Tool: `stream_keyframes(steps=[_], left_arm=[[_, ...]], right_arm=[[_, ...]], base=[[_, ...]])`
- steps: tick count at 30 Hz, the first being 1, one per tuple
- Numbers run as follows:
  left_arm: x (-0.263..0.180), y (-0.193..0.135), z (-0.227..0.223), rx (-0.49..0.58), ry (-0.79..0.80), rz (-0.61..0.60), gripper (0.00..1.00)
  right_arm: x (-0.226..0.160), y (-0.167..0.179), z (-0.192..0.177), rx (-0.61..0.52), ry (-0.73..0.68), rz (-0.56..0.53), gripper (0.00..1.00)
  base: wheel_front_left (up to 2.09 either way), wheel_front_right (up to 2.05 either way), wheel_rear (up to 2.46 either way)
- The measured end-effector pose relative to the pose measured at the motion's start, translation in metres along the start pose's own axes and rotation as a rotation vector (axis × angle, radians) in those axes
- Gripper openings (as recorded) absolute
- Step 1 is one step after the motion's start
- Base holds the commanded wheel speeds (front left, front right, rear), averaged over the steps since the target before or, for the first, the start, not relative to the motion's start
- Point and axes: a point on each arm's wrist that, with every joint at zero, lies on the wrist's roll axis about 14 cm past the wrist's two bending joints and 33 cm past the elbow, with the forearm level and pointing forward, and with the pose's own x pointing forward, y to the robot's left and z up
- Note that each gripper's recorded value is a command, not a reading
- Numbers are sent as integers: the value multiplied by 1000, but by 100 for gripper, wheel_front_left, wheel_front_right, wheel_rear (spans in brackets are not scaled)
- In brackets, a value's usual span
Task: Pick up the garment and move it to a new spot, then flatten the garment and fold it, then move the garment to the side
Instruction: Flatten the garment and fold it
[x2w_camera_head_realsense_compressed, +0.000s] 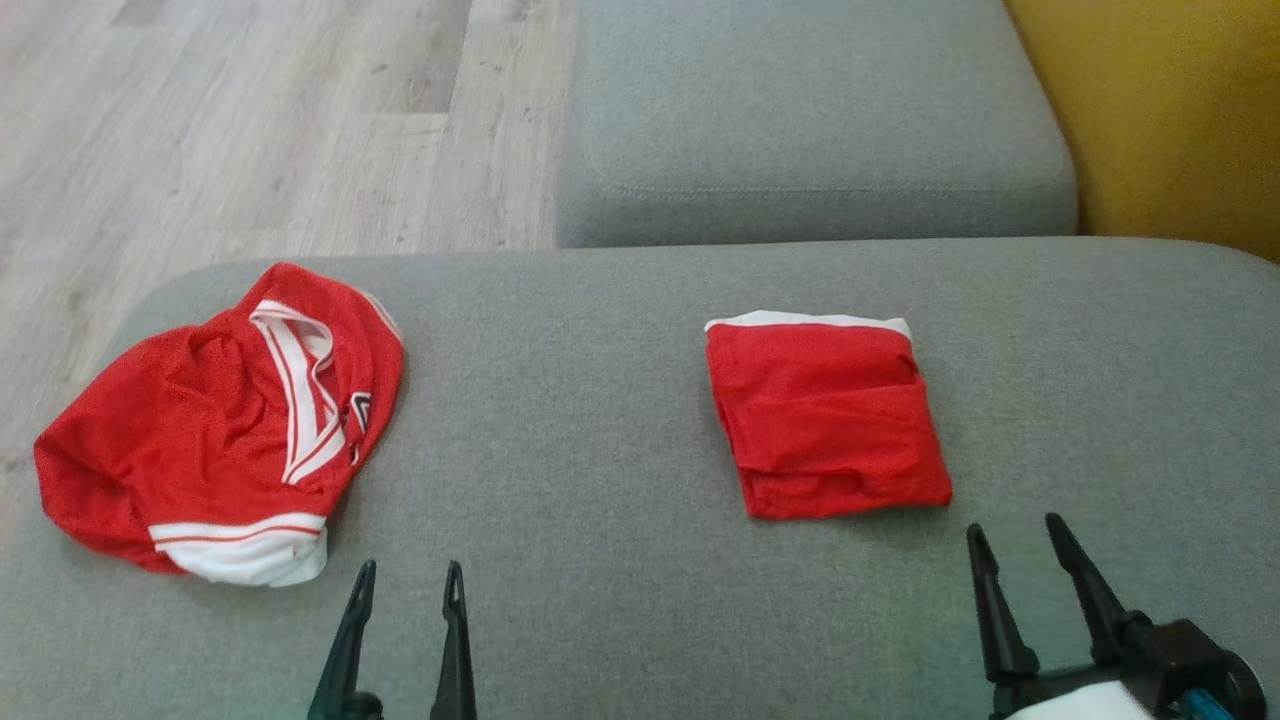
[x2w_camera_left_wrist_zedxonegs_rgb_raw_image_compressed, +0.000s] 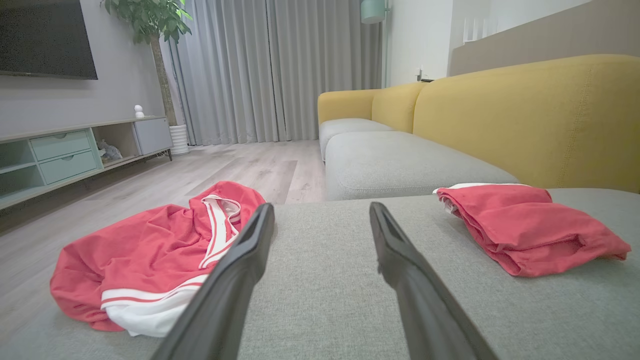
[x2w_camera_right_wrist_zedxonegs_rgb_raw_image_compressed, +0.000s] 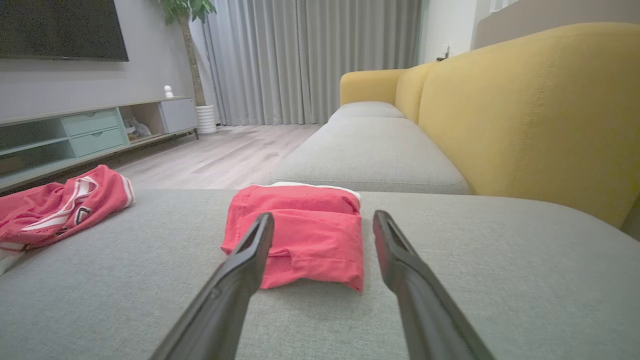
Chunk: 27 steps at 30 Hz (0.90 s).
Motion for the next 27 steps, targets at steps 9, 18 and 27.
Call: stream_keyframes(steps=[9, 18, 27], left_arm=[[-4, 1, -5, 3, 14, 1, 100], [-4, -1, -6, 2, 19, -15, 100], [-1, -3, -7, 9, 24, -25, 100]], right_arm=[[-7, -8, 1, 8, -8, -43, 100], [-8, -8, -5, 15, 10, -48, 100], [-9, -9, -11, 18, 32, -55, 100]], base=[[0, 0, 0], [0, 0, 0], [0, 0, 0]])
